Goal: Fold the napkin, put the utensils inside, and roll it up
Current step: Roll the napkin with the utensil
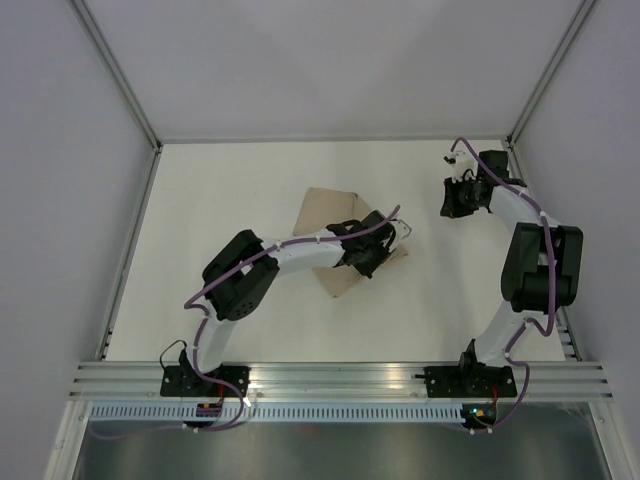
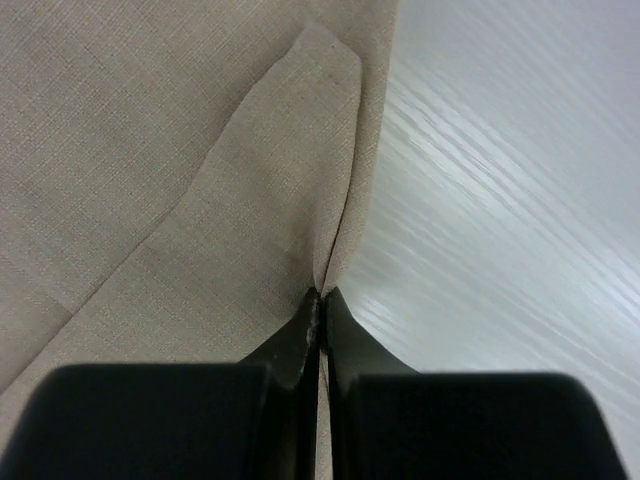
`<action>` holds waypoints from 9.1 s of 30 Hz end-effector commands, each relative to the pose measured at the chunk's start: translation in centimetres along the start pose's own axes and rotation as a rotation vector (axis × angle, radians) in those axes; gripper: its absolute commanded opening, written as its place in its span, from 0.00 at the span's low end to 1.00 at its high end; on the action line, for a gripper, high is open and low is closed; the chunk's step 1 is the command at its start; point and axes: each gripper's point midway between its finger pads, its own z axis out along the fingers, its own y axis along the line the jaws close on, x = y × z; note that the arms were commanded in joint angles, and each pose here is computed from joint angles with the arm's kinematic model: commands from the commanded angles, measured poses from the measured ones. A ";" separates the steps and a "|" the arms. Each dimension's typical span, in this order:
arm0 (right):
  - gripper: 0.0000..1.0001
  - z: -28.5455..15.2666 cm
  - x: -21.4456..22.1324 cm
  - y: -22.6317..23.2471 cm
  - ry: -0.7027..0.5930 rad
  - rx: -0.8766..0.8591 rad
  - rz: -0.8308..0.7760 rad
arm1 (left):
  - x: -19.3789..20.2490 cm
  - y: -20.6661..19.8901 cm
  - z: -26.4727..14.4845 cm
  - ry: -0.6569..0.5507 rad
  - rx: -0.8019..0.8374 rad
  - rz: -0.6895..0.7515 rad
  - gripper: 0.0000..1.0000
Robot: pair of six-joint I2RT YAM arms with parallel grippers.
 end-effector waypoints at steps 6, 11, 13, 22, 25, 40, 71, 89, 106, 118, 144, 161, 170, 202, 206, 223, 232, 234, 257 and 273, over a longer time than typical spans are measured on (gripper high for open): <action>0.10 -3.7 -0.1 4.2 -0.085 -0.179 -0.214 | 0.8 -3.5 -6.0 0.052 0.478 -0.192 0.02; 0.16 -5.5 -0.1 8.2 -0.155 -0.302 -0.387 | 1.6 -3.6 -6.6 0.114 0.627 -0.273 0.02; 0.16 -5.9 0.6 9.9 -0.162 -0.342 -0.443 | 1.4 -3.1 -6.6 0.117 0.659 -0.296 0.02; 0.24 -5.6 3.0 17.1 -0.172 -0.515 -0.707 | 0.7 -1.9 -5.3 0.157 0.735 -0.350 0.02; 0.28 -5.2 4.1 18.6 -0.158 -0.601 -0.760 | 0.7 -1.5 -4.9 0.175 0.747 -0.365 0.02; 0.55 -3.5 9.6 23.2 -0.162 -0.671 -1.039 | 1.5 -0.8 -3.9 0.202 0.749 -0.391 0.02; 0.52 1.5 10.1 25.0 -0.131 -0.573 -1.177 | 2.1 0.1 -3.8 0.209 0.748 -0.410 0.02; 0.17 3.2 10.5 24.4 -0.016 -0.545 -1.157 | 2.4 0.7 -3.9 0.214 0.744 -0.423 0.02; 0.02 2.6 12.1 24.5 0.154 -0.674 -1.058 | 0.5 3.3 -6.7 0.090 0.746 -0.588 0.50; 0.02 2.0 12.9 23.5 0.301 -0.799 -0.906 | 0.4 9.5 -9.3 -0.103 0.504 -0.786 0.56; 0.03 4.5 13.5 23.4 0.747 -0.891 -0.682 | -0.1 4.6 -13.9 -0.388 -0.162 -0.072 0.58; 0.03 5.3 14.5 23.4 0.841 -0.928 -0.582 | 1.1 1.5 -6.1 -0.158 -0.167 0.287 0.61; 0.03 5.5 14.7 23.0 0.842 -0.928 -0.550 | 1.7 1.0 -5.4 -0.150 -0.087 0.267 0.59; 0.13 5.2 13.9 23.4 0.795 -0.945 -0.455 | 5.7 0.9 -3.4 -0.029 0.367 -0.195 0.02; 0.21 5.1 13.0 23.9 0.756 -0.938 -0.442 | 6.5 0.5 -3.1 0.009 0.451 -0.269 0.02; 0.52 4.2 1.4 20.8 0.210 -0.629 -0.485 | 9.4 -0.2 -2.1 0.140 0.711 -0.520 0.02; 0.63 5.0 0.5 20.2 0.229 -0.595 -0.460 | 10.5 -0.2 -1.7 0.174 0.719 -0.547 0.02; 0.62 5.5 1.3 20.4 0.280 -0.623 -0.428 | 10.5 -0.1 -1.7 0.170 0.718 -0.547 0.02; 0.63 6.5 0.2 19.4 0.280 -0.571 -0.254 | 10.5 -0.2 -2.0 0.169 0.766 -0.573 0.02; 0.62 -0.8 2.2 22.1 -0.114 -0.491 -0.856 | 10.5 -0.3 -3.7 0.288 0.797 -0.815 0.02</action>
